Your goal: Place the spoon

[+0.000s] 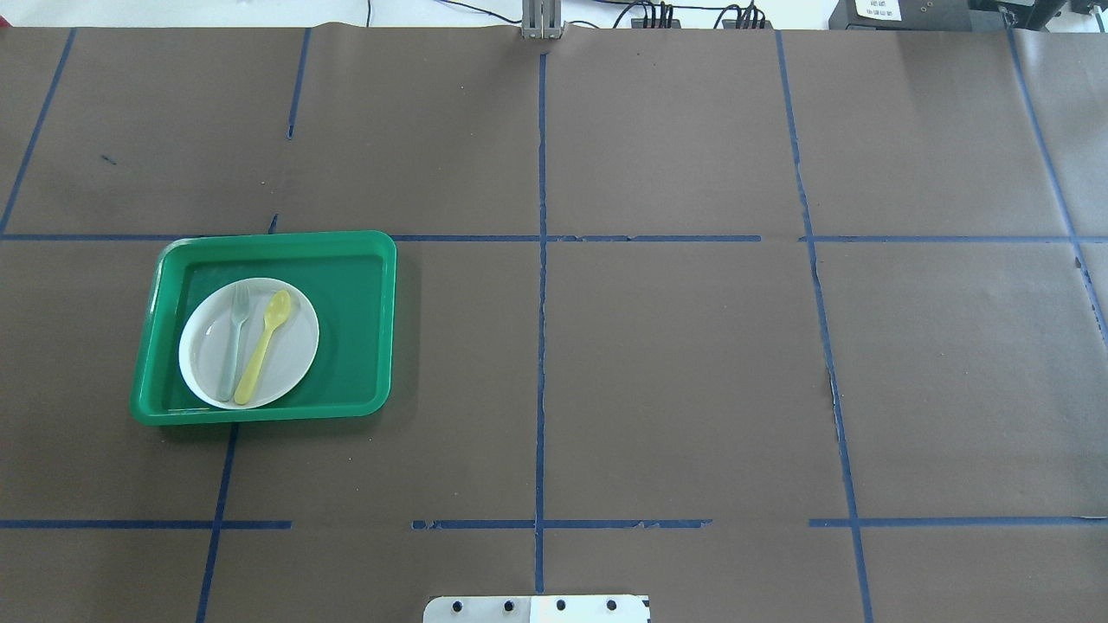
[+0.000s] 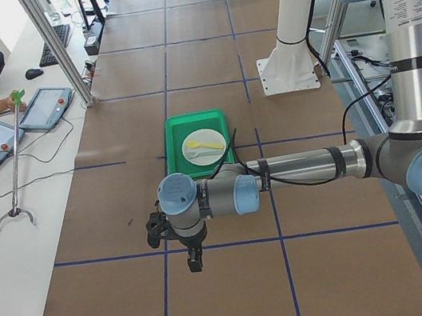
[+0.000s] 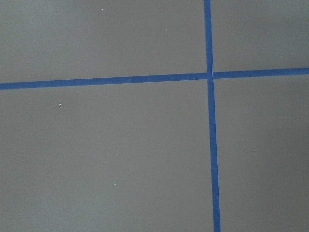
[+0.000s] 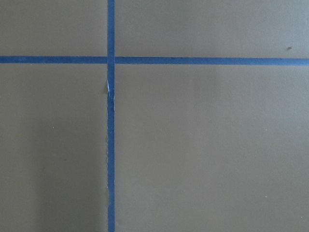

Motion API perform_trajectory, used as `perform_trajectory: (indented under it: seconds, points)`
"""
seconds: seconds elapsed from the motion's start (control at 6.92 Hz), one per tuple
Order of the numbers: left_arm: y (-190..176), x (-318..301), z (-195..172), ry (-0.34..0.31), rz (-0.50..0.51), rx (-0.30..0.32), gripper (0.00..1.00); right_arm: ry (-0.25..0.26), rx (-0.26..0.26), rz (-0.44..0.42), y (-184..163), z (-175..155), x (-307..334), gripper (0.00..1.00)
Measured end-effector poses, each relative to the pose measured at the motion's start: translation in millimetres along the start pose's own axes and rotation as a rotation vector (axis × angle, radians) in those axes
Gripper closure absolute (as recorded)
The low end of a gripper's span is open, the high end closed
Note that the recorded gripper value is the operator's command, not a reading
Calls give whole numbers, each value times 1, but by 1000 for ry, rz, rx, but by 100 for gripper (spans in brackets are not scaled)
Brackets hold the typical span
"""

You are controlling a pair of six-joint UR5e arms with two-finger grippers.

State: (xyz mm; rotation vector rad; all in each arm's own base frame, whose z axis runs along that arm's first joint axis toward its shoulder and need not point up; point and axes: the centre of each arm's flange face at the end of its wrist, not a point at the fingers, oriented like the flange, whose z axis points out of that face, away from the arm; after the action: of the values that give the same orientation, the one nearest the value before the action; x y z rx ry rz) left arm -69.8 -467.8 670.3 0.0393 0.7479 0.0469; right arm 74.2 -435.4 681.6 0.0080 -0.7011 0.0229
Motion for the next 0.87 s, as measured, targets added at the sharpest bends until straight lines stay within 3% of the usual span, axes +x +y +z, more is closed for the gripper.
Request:
perform_trajectory:
  seconds: [0.58, 0.87]
  points:
    - [-20, 21, -15, 4, 46, 36, 0, 0, 0, 0, 0, 0, 0, 0]
    - [-36, 110, -23, 15, 78, 52, 0, 0, 0, 0, 0, 0, 0, 0]
